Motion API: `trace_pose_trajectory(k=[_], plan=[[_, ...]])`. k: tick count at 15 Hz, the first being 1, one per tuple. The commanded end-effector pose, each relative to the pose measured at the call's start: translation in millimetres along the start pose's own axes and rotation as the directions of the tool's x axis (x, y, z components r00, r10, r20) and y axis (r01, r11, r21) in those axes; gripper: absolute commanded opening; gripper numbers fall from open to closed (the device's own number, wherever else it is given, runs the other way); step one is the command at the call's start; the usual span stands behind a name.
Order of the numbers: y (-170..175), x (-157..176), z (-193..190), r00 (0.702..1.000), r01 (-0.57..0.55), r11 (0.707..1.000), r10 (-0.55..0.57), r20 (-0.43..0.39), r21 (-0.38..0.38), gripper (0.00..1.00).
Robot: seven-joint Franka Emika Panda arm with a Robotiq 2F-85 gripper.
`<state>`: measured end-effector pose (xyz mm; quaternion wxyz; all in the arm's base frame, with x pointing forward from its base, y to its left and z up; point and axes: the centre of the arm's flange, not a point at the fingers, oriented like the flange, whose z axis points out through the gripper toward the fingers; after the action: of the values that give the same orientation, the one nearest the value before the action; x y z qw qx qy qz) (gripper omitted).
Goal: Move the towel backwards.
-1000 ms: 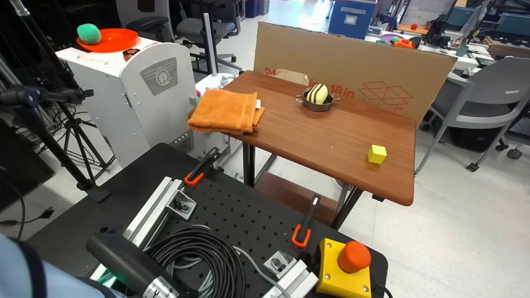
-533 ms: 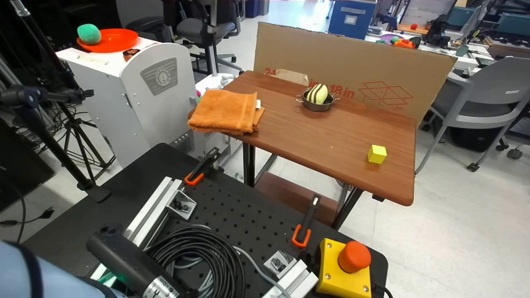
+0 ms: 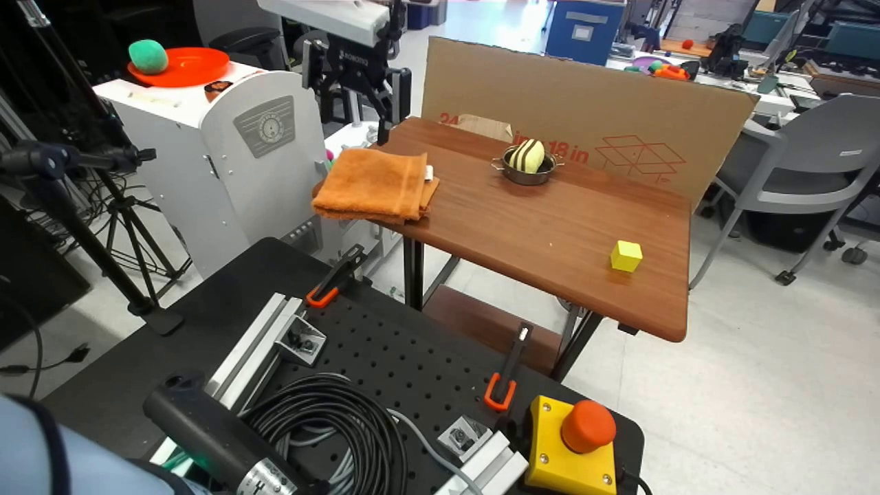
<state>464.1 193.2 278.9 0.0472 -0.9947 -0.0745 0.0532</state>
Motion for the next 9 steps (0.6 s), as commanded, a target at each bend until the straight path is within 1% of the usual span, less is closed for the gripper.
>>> trace_pose_trajectory(k=[1, 2, 3, 5, 9], plan=[[-7.3, 26.8, 51.3, 0.998, 0.046, 0.999, -0.045, 0.035, -0.027, 1.0], [-7.6, 29.0, 62.0, 0.998, 0.043, 0.998, -0.041, 0.05, -0.04, 1.0], [-5.7, 29.4, 74.9, 0.998, 0.042, 0.996, -0.038, 0.058, -0.077, 1.0], [-0.4, 33.5, 93.6, 0.996, 0.055, 0.991, -0.046, 0.073, -0.125, 1.0], [3.7, 55.7, 140.1, 0.989, 0.094, 0.985, -0.076, 0.128, -0.142, 1.0]])
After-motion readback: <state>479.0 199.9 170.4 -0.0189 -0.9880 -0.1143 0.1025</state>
